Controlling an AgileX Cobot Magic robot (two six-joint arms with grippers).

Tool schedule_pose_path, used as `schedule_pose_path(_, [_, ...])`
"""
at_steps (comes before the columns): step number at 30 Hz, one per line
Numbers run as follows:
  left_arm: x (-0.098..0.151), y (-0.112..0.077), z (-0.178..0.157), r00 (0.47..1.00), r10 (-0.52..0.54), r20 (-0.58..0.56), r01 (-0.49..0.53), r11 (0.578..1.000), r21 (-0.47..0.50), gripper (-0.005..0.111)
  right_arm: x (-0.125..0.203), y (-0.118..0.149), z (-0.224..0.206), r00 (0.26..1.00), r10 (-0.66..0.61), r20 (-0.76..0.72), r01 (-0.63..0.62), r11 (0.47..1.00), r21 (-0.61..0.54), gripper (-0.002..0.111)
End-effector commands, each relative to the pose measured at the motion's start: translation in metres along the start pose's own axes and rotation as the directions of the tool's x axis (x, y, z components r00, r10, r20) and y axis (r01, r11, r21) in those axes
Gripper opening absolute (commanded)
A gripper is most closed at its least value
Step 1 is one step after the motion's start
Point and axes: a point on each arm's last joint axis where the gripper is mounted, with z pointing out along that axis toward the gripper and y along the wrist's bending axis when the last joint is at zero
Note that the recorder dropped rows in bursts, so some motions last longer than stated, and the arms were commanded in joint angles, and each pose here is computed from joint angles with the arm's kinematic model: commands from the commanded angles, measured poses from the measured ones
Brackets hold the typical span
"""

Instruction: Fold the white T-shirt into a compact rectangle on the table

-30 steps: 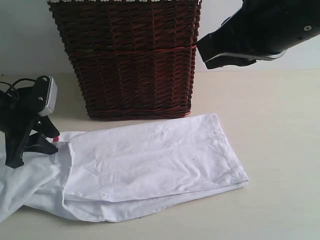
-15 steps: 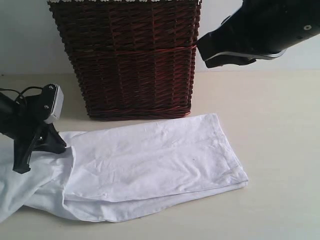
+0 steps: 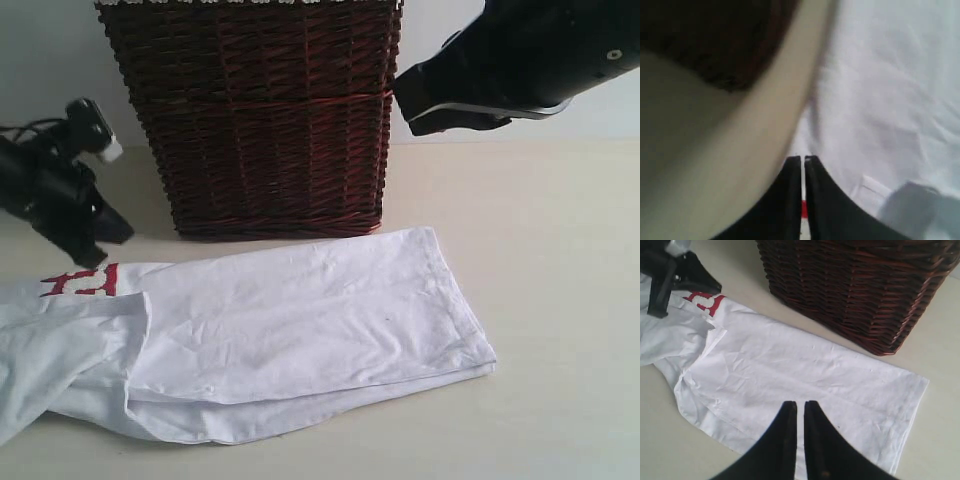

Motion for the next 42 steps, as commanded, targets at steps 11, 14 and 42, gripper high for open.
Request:
schedule_pose_path(11, [0.073,-0.010,-0.054,0.492,-0.662,-0.565,0.644,0.714,-0.276,0.048,-0.002,-0.001,-0.002,1.000,-0.005,0.007,0.005,1.000,0.001,0.008])
schedule_pose_path(14, [0.082,-0.016,-0.042,0.509,-0.683,-0.524,0.655,0.702,-0.278,0.048,-0.002,-0.001,-0.002,1.000,-0.005,0.007,0.005,1.000,0.001,0.008])
schedule_pose_path(42, [0.049,0.000,-0.044,0.736,-0.580,-0.350,0.583,0.805,-0.111,0.000,-0.002,-0.001,-0.002,1.000,-0.005,0.012,0.005,1.000,0.002,0.008])
